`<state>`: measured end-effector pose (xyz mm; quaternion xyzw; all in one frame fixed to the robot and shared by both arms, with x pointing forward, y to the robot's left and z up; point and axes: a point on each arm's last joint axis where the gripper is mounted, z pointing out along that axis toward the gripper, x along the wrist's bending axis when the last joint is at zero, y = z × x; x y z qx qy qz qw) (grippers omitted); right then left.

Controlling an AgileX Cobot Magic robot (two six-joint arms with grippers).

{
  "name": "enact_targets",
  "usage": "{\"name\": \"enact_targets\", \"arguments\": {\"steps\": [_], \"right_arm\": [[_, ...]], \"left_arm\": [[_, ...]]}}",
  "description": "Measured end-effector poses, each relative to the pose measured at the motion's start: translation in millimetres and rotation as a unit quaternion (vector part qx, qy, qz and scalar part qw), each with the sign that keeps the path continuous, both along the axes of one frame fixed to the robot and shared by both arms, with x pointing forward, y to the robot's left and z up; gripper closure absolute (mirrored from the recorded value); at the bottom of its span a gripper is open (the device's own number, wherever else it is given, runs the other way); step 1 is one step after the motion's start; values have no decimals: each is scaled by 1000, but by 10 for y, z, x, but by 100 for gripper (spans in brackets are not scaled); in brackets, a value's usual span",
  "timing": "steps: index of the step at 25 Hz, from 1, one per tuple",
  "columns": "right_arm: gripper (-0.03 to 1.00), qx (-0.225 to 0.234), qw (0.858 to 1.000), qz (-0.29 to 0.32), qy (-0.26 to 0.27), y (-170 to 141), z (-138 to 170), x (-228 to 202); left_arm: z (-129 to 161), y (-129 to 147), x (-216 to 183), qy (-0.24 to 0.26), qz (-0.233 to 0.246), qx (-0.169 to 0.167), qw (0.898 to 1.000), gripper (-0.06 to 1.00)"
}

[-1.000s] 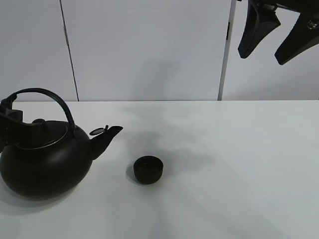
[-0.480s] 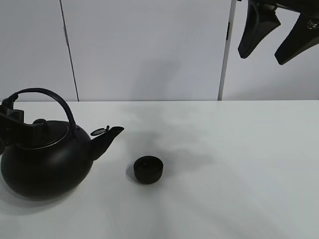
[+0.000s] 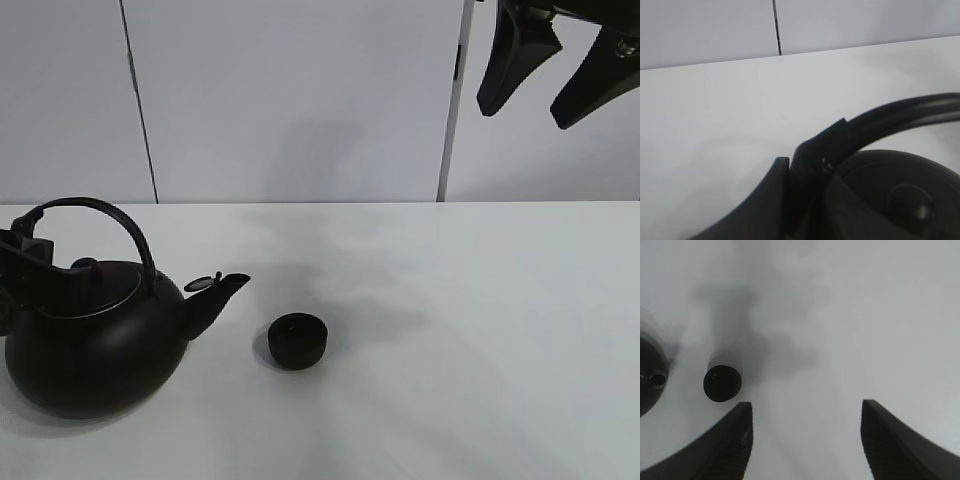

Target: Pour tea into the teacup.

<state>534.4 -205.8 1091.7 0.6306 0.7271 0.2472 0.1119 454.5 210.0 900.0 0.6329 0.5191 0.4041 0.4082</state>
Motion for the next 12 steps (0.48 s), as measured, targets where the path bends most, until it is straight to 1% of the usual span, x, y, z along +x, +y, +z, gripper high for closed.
{"name": "enact_targets", "arguments": {"steps": [12], "right_arm": [[54,1,1000,-1,-3,1,3,5]], "left_arm": [[-1,10,0,1,6,-1,1000,84]]}}
